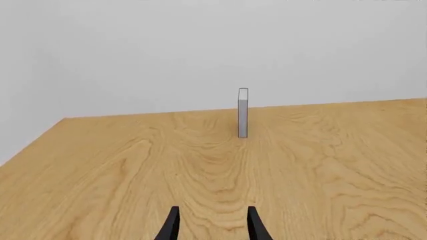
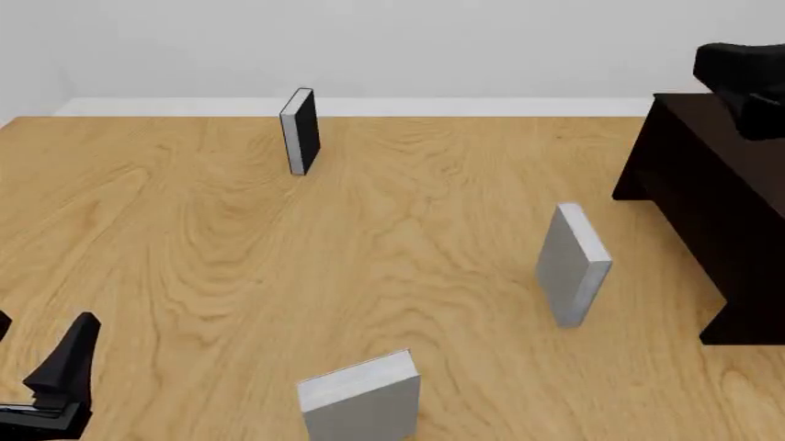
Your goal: Pick up the book on the right and place it on the cabinet shelf.
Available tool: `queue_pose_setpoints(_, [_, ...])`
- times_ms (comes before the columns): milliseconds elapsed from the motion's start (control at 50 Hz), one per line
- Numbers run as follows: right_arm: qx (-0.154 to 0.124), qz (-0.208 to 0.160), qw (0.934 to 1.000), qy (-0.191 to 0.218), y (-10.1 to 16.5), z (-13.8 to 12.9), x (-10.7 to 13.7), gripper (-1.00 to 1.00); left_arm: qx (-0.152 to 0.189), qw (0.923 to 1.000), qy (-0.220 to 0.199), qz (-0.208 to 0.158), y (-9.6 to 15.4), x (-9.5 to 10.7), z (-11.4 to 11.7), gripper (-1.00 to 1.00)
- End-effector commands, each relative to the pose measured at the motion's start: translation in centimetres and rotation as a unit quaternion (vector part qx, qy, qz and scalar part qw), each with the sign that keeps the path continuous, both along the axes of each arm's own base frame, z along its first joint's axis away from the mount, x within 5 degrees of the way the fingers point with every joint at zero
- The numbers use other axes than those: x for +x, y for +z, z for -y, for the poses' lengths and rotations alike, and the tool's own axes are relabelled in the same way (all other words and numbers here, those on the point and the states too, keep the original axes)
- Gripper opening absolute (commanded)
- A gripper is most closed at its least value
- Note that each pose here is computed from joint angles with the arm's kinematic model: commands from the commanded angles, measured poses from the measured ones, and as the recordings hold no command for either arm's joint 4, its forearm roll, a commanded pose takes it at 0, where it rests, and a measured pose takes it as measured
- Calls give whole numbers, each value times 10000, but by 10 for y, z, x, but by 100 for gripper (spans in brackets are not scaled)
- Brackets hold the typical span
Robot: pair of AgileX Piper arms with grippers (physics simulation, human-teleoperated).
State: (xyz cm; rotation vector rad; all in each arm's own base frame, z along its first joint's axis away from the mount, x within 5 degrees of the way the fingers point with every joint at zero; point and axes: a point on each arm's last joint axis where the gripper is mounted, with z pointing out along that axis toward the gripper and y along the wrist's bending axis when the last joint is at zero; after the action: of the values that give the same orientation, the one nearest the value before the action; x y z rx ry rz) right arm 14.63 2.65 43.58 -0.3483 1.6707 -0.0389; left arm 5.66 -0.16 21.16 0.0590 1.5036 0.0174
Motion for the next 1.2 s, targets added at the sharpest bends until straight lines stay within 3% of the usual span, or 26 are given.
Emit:
queue_pose_setpoints(20, [107,-479,9988,-3,23,-7,33,100,24,10000,-7,36,1,0,0,100])
queue_pose_setpoints(40, [89,-506,9987,-18,25,-7,36,100,23,10000,-2,39,0,0,0,100])
queue_pose_setpoints(80, [337,-594,9976,-76,33,-8,43,100,19,10000,8,52,1,0,0,100])
queue_pose_setpoints(200, [477,-918,9946,-47,41,-16,65,100,22,10000,-5,95,2,0,0,100])
queue_pose_setpoints(300, [373,-923,9950,-76,55,-17,80,100,73,9999,14,137,2,0,0,100])
queue_pose_setpoints(420, [151,-1184,9929,-21,58,-22,102,100,59,9999,34,140,2,0,0,100])
queue_pose_setpoints(580, [185,-1483,9885,-211,69,-19,132,100,64,9999,-5,109,2,0,0,100])
queue_pose_setpoints(840, [336,-2106,9764,-343,58,-24,167,100,63,10000,-46,49,1,0,1,100])
queue_pose_setpoints(940, [206,-2247,9734,-406,49,-19,177,100,58,10000,-62,37,0,0,1,100])
queue_pose_setpoints(1000, [99,-2555,9661,-343,33,-24,183,100,65,10000,-62,30,0,0,1,100])
queue_pose_setpoints(1200, [-12,-2782,9596,-420,20,-19,199,100,95,9999,-71,-8,0,0,1,100])
